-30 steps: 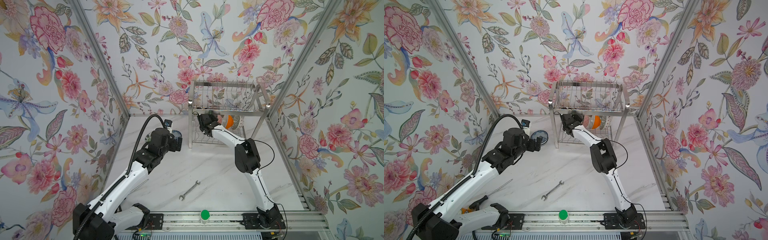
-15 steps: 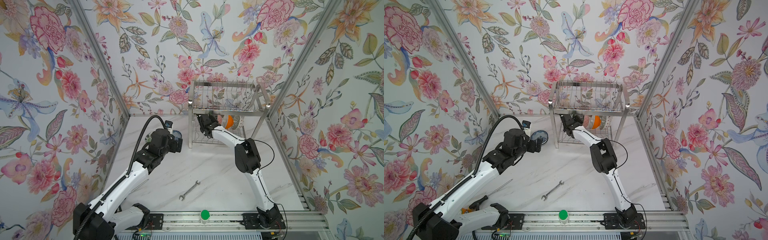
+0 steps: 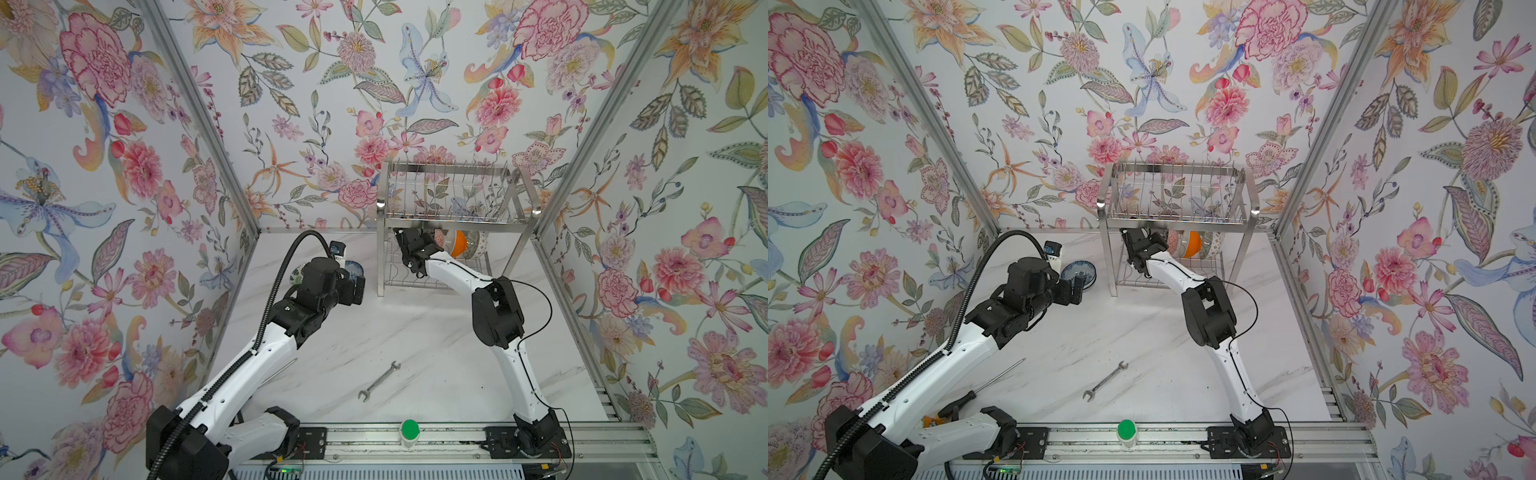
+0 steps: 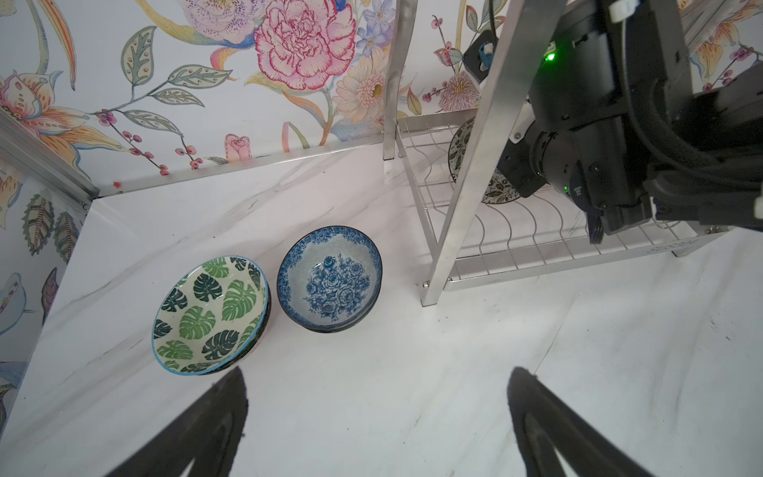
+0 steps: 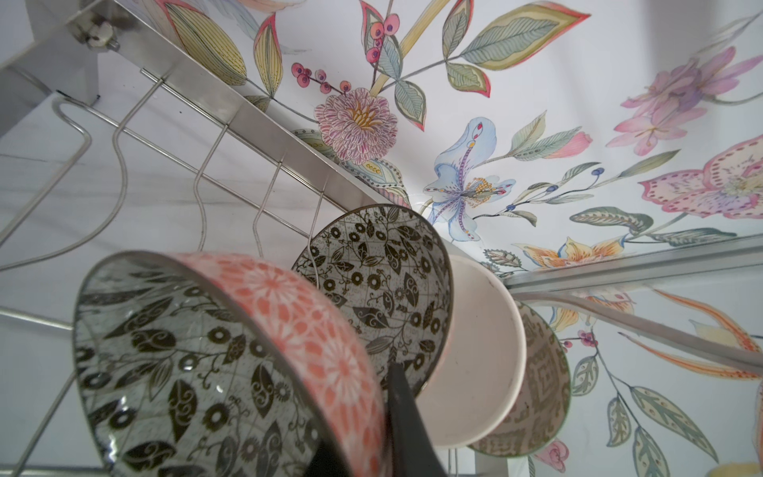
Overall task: Load bowls into a dish rack
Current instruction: Place the bowl in the dish rack.
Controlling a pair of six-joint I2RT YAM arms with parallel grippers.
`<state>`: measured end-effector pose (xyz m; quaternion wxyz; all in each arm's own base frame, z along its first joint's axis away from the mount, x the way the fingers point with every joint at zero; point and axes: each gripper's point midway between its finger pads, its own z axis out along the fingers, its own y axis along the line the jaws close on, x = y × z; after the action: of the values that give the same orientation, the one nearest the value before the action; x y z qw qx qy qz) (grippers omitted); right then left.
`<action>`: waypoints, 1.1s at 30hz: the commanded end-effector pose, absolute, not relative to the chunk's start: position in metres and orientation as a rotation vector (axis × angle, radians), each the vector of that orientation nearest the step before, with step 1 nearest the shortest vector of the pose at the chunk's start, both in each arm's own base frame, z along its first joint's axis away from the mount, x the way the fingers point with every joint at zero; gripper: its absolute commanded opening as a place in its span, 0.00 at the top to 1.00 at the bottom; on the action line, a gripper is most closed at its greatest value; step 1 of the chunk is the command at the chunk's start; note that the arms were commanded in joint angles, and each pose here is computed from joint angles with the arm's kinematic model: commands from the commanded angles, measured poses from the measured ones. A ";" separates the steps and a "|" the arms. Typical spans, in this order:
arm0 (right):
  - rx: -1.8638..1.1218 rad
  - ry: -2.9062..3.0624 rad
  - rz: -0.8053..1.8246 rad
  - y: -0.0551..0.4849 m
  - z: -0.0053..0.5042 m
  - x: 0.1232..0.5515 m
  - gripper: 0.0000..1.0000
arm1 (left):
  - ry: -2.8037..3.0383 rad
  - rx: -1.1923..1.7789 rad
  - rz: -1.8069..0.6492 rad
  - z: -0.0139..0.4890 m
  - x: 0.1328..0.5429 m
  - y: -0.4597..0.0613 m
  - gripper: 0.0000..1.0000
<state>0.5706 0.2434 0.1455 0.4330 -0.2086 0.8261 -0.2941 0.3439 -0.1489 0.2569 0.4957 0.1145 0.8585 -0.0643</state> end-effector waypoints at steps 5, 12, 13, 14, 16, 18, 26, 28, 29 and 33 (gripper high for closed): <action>-0.371 2.041 -0.637 0.243 0.188 0.565 1.00 | 2.078 0.289 -0.164 0.255 0.347 -0.150 0.01; -0.323 2.058 -0.604 0.240 0.188 0.561 1.00 | 2.077 0.291 -0.167 0.256 0.347 -0.151 0.01; -0.314 2.056 -0.602 0.240 0.189 0.561 1.00 | 2.078 0.292 -0.167 0.256 0.347 -0.151 0.01; -0.303 2.055 -0.602 0.239 0.190 0.562 1.00 | 2.077 0.290 -0.169 0.256 0.347 -0.151 0.01; -0.278 2.048 -0.593 0.239 0.194 0.563 1.00 | 2.080 0.289 -0.168 0.255 0.347 -0.151 0.01; -0.256 2.038 -0.590 0.240 0.197 0.564 1.00 | 2.080 0.288 -0.169 0.254 0.346 -0.151 0.01; -0.180 1.998 -0.625 0.240 0.205 0.571 1.00 | 2.081 0.284 -0.170 0.253 0.345 -0.150 0.01; -0.168 1.988 -0.631 0.242 0.204 0.572 1.00 | 2.082 0.284 -0.170 0.252 0.345 -0.150 0.01; -0.165 1.986 -0.639 0.242 0.204 0.572 1.00 | 2.083 0.287 -0.171 0.251 0.345 -0.150 0.01; -0.152 1.973 -0.674 0.243 0.200 0.574 1.00 | 2.082 0.289 -0.174 0.250 0.345 -0.151 0.01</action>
<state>0.5693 0.2408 0.1821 0.4723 -0.1014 0.8314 -0.2745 0.3441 -0.1499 0.2520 0.4929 0.1161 0.8598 -0.0653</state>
